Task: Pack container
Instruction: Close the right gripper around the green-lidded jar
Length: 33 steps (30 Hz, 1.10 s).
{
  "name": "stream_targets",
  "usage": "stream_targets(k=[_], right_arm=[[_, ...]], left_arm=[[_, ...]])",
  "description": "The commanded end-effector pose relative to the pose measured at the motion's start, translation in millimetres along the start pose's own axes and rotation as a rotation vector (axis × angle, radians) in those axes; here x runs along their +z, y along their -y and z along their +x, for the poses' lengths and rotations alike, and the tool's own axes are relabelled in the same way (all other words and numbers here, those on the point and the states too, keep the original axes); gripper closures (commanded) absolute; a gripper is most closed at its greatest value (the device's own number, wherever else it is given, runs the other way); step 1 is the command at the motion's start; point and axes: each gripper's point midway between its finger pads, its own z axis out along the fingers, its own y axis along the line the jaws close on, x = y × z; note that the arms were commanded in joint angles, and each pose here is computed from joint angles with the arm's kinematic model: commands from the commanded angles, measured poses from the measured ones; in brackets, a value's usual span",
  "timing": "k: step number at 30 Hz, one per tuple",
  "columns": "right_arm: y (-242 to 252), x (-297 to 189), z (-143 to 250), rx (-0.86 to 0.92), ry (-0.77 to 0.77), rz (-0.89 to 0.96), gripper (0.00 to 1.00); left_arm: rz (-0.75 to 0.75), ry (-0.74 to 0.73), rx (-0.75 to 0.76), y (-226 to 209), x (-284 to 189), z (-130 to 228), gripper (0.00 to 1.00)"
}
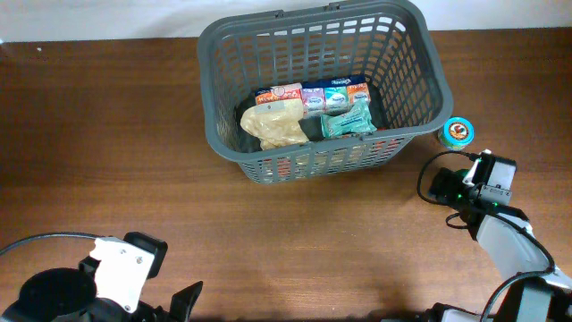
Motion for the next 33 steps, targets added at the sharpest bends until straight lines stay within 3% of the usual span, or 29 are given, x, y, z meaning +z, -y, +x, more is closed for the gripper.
stream_targets(k=[1,22,29,33], right_arm=[[2,2,3,-0.002,-0.003,0.017,0.17],[2,2,3,0.002,-0.002,0.017,0.49],[1,1,-1,0.003,0.007,0.015,0.50],[1,-19,-32,0.015,0.066,0.023,0.49]], left_arm=[[-0.007,0.000,0.021,-1,0,0,0.01],[-0.007,0.000,0.021,-1,0,0,0.01],[-0.007,0.000,0.021,-1,0,0,0.01],[-0.007,0.000,0.021,-1,0,0,0.01]])
